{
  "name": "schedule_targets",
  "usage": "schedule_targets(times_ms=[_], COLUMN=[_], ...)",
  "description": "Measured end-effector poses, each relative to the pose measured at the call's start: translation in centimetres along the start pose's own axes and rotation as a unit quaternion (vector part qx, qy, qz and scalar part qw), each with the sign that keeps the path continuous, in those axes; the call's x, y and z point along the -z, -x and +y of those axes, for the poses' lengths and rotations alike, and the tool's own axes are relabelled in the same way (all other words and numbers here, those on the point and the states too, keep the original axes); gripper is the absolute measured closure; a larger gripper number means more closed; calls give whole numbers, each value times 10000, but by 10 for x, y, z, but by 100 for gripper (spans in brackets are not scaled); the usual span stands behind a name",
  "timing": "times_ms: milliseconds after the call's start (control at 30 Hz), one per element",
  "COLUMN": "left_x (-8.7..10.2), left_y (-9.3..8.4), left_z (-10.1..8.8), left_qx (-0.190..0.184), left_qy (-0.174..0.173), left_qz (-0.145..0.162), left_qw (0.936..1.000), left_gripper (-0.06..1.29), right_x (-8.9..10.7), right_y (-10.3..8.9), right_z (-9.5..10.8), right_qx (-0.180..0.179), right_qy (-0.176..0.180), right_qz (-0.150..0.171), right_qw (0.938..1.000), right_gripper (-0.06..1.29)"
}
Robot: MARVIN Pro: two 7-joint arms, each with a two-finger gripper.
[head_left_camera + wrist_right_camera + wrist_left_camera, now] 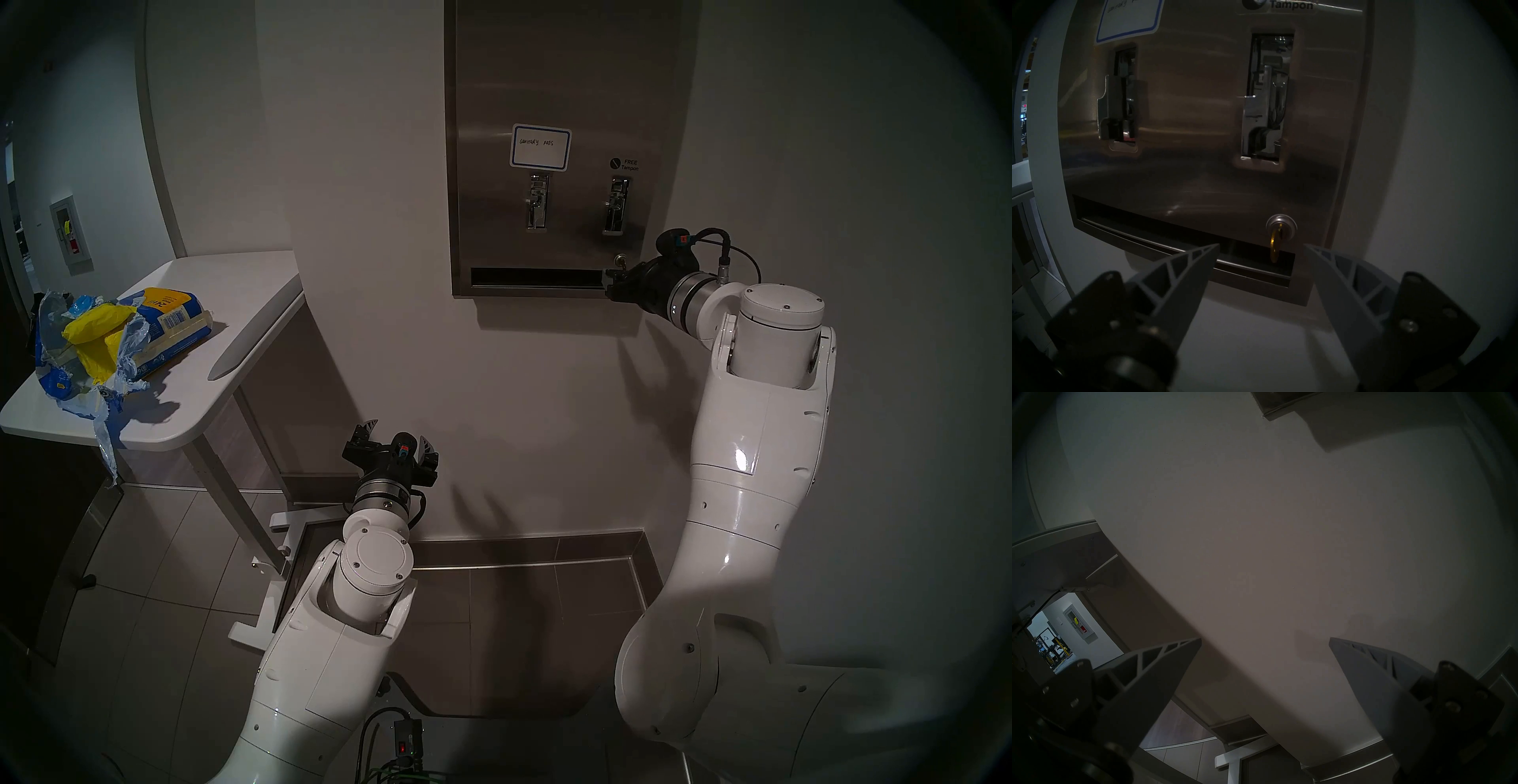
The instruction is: Open the dispenser door, put the pads inside, close the door
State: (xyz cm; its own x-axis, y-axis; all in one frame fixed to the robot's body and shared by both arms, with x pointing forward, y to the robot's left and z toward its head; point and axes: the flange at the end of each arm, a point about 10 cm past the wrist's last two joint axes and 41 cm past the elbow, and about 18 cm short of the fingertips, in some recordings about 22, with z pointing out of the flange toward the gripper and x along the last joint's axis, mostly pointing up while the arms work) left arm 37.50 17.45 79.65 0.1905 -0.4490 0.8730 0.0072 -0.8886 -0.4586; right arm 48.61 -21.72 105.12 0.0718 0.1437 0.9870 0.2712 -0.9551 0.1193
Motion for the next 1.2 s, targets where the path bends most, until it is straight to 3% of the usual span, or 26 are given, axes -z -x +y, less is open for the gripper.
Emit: schedule_targets(times_ms=[33, 133, 200, 400, 500, 633, 1033, 1200], left_x=[0, 0, 0, 0, 0, 0, 0, 0], left_y=[0, 0, 0, 0, 0, 0, 0, 0], left_z=[0, 0, 0, 0, 0, 0, 0, 0], left_qx=[0, 0, -1, -1, 0, -1, -1, -2], left_qy=[0, 0, 0, 0, 1, 1, 1, 1], left_qz=[0, 0, 0, -1, -1, -2, -2, -2], left_qw=[10000, 10000, 10000, 10000, 10000, 10000, 10000, 10000], left_gripper=[-4, -4, -4, -4, -4, -4, -4, -4], right_x=[0, -1, -2, -4, -5, -6, -9, -10], right_y=[0, 0, 0, 0, 0, 0, 0, 0], right_z=[0, -2, -2, -3, -2, -1, 4, 6], right_qx=[0, 2, 3, 9, 10, 10, 22, 17], right_qy=[-2, -10, -15, -8, 21, 43, 100, 91], right_qz=[0, -3, -6, -14, -15, -20, -39, -41], right_qw=[10000, 10000, 10000, 10000, 10000, 10000, 9999, 9999], right_gripper=[3, 34, 40, 44, 52, 74, 86, 104])
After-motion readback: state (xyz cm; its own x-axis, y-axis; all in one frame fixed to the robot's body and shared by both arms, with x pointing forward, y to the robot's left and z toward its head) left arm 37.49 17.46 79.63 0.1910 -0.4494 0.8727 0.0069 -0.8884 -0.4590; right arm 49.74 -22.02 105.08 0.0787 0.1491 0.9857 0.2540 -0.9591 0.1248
